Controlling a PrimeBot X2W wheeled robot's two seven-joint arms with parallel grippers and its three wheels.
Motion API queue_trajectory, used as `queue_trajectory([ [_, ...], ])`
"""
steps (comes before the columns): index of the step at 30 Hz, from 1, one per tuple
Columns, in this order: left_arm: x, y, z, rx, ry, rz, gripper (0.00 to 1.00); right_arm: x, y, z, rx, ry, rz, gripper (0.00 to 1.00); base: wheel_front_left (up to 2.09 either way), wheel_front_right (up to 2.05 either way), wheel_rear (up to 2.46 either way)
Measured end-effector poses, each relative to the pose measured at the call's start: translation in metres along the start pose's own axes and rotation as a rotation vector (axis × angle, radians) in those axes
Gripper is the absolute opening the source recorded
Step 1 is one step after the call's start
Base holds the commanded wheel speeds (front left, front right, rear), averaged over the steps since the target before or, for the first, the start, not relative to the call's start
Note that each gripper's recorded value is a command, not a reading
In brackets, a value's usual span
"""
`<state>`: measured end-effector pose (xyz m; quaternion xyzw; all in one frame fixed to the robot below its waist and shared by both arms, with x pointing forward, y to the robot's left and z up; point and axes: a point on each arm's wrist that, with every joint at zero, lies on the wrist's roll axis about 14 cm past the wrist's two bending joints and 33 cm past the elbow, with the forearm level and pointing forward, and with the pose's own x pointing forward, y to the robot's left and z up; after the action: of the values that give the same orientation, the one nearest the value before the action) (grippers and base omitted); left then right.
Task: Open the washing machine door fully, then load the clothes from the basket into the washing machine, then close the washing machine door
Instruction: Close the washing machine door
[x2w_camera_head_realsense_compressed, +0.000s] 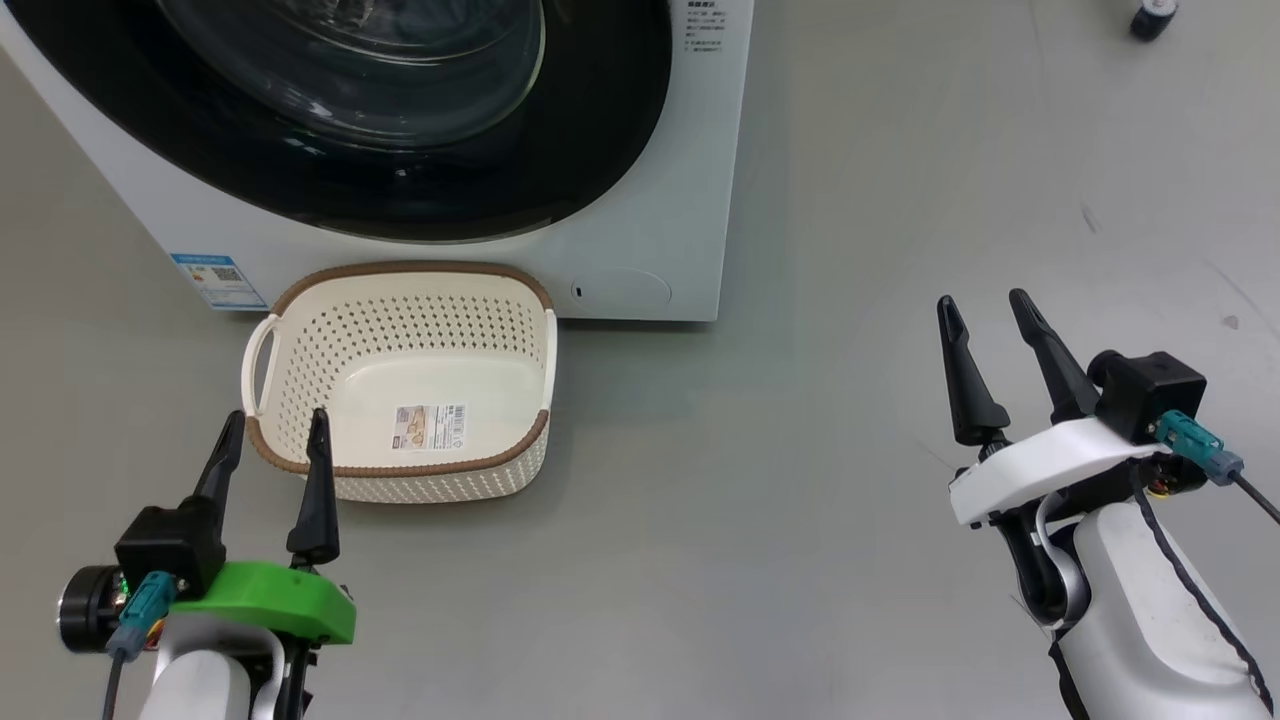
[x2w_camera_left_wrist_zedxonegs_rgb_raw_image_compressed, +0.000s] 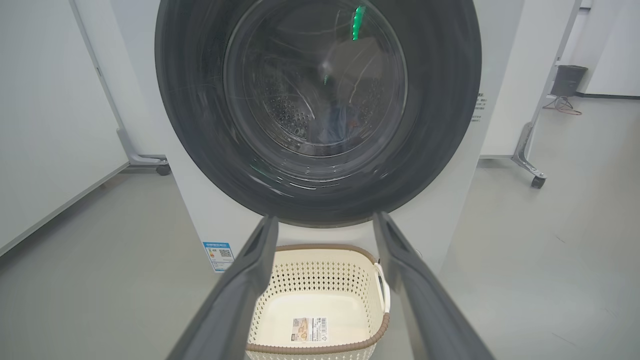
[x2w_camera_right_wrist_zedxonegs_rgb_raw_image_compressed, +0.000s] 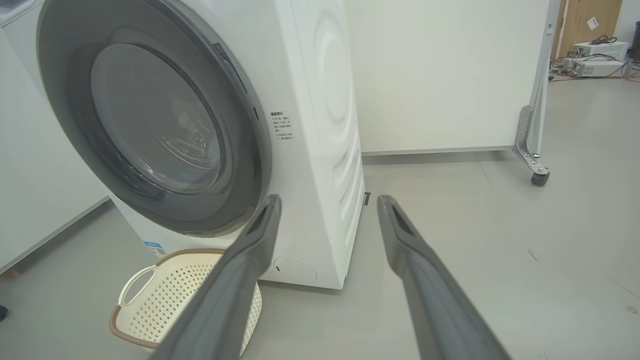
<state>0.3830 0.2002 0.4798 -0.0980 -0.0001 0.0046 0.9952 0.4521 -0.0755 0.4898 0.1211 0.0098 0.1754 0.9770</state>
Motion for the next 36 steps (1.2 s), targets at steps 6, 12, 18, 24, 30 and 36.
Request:
queue_trajectory([
  [6,-0.011,0.0,-0.009,0.006,0.029,-0.004,1.0,-0.026,-0.014,0.012,-0.014,-0.035,-0.065,1.0,0.0,0.0,0.0],
  [12,-0.014,-0.014,-0.01,0.016,0.03,-0.05,1.0,-0.055,-0.028,0.013,-0.059,-0.033,-0.121,1.0,0.0,0.0,0.0],
  [18,-0.02,-0.021,-0.004,0.024,0.011,-0.071,1.0,-0.073,-0.032,0.021,-0.071,-0.06,-0.156,1.0,0.0,0.0,0.0],
  [24,-0.027,-0.018,-0.002,0.032,0.006,-0.063,1.0,-0.09,-0.04,0.02,-0.062,-0.065,-0.205,1.0,0.0,0.0,0.0],
  [30,-0.033,-0.008,-0.002,0.032,0.007,-0.032,1.0,-0.096,-0.039,0.021,-0.062,-0.072,-0.209,1.0,0.0,0.0,0.0],
  [36,-0.037,-0.005,-0.006,0.036,0.019,-0.019,1.0,-0.099,-0.036,0.018,-0.055,-0.071,-0.214,1.0,0.0,0.0,0.0],
])
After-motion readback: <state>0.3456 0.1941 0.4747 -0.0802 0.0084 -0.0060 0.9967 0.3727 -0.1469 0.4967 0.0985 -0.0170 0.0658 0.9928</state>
